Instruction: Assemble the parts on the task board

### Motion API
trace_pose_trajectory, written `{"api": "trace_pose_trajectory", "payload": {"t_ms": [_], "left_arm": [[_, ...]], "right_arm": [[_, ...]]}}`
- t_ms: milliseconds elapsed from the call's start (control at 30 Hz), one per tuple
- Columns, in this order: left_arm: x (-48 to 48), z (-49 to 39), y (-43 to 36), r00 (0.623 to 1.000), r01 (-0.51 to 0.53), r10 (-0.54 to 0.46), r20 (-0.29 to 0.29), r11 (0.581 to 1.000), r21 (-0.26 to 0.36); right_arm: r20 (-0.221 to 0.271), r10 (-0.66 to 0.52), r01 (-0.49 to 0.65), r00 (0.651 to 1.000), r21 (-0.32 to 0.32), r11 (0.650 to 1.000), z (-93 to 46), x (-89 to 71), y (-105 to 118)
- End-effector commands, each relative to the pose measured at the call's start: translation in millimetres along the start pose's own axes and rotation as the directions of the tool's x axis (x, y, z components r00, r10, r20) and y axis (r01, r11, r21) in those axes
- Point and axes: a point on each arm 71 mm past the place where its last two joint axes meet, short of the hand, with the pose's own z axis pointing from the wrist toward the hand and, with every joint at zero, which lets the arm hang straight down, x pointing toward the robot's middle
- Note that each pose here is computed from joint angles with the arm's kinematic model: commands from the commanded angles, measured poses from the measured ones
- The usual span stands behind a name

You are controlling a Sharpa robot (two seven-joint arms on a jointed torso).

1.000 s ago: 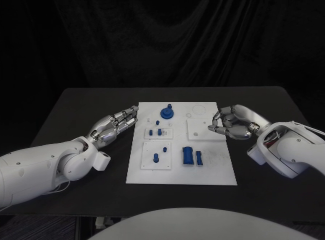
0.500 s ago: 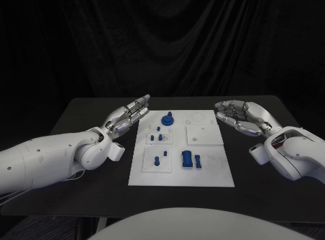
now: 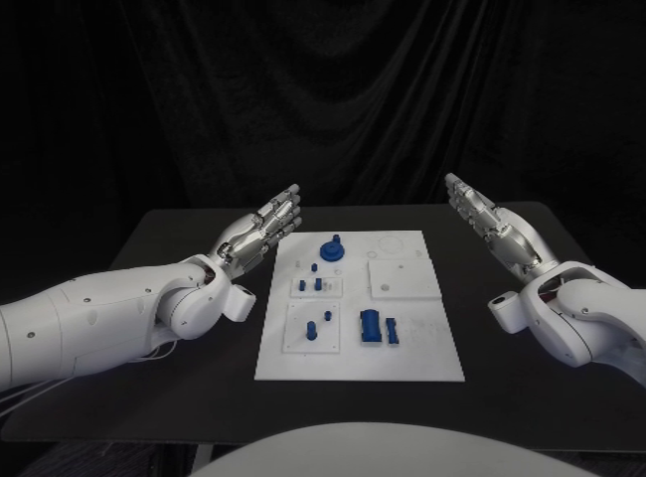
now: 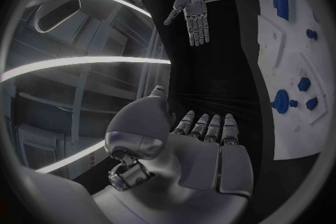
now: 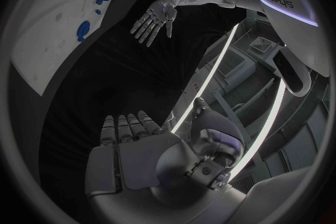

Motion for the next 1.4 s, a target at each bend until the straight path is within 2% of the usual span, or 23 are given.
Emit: {"api": "trace_pose_trajectory", "payload": {"t_ms": [33, 200, 400, 633, 867, 1400], "left_arm": [[2.3, 5.7, -3.5, 0.997, -0.020, 0.020, 0.073, 1.000, 0.002], [8.5, 18.0, -14.7, 0.982, -0.042, 0.041, 0.184, 0.999, 0.005], [17.3, 32.1, -30.9, 0.939, -0.058, 0.056, 0.338, 0.998, -0.006], [25.6, 41.7, -46.3, 0.878, -0.054, 0.062, 0.474, 0.998, -0.029], [29.4, 44.9, -53.0, 0.846, -0.047, 0.063, 0.529, 0.998, -0.043], [29.6, 45.0, -53.3, 0.845, -0.047, 0.063, 0.532, 0.998, -0.043]], "right_arm": [[0.076, 0.051, -0.054, 0.996, 0.032, 0.998, 6.0, 0.1, -1.2], [0.193, 0.156, -0.168, 0.969, 0.048, 0.985, 26.4, 5.7, 5.0], [0.337, 0.284, -0.325, 0.898, 0.071, 0.943, 49.6, 15.7, 11.7], [0.421, 0.355, -0.427, 0.835, 0.088, 0.900, 62.4, 23.7, 15.3], [0.434, 0.365, -0.443, 0.823, 0.090, 0.892, 64.4, 25.1, 15.8], [0.434, 0.365, -0.443, 0.823, 0.090, 0.892, 64.4, 25.1, 15.8]]}}
